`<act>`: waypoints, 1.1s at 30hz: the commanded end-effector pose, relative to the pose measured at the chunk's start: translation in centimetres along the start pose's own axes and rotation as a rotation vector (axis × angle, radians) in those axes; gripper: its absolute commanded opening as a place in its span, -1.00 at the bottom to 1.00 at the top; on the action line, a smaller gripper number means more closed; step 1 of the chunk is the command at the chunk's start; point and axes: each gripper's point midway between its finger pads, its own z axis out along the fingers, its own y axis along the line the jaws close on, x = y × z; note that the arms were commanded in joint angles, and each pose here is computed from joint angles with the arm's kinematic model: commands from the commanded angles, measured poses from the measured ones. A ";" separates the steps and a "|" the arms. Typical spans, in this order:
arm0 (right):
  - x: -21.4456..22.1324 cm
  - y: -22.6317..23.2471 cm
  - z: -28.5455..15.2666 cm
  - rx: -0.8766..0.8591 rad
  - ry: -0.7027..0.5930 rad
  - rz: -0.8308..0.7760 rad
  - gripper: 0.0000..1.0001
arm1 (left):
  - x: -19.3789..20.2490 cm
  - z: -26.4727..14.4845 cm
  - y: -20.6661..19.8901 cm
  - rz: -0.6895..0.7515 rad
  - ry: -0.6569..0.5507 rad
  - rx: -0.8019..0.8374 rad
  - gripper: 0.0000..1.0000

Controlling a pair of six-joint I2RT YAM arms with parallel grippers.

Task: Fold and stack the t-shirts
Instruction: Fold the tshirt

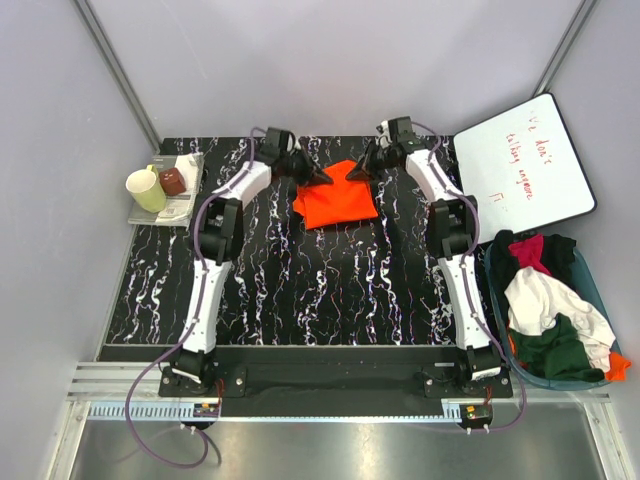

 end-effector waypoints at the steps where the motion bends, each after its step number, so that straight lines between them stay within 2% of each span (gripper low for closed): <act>1: -0.1 -0.9 0.4 0.023 -0.001 0.048 -1.00 | -0.5 0.2 3.0 -0.132 0.001 -0.021 -1.00; 6: -0.1 -3.9 0.9 0.141 -0.038 0.040 -1.00 | -1.9 -0.8 6.9 -0.170 -0.046 -0.147 -1.00; 10: 0.7 -5.5 1.1 0.186 -0.024 0.049 -1.00 | -4.0 -3.4 8.9 -0.155 -0.098 -0.220 -1.00; 15: 2.8 -6.6 1.4 0.193 0.039 0.077 -1.00 | -2.3 -4.1 9.9 -0.134 -0.032 -0.233 -1.00; 18: 2.8 -5.4 0.4 0.176 0.041 0.031 -1.00 | -1.4 -5.2 8.0 -0.081 -0.016 -0.178 -1.00; 20: 2.5 -3.6 -1.1 0.169 0.021 -0.010 -1.00 | -1.8 -6.9 4.1 0.014 -0.046 -0.095 -1.00; 25: 1.8 0.2 -4.3 0.125 -0.019 -0.085 -1.00 | -0.9 -10.7 -1.0 0.098 -0.082 -0.024 -1.00; 28: 2.0 1.4 -5.3 0.110 -0.022 -0.093 -1.00 | 0.5 -11.3 -0.7 0.090 -0.070 -0.026 -1.00; 33: 2.3 1.8 -5.6 0.098 -0.015 -0.087 -1.00 | 3.9 -9.9 1.3 0.035 -0.007 -0.035 -1.00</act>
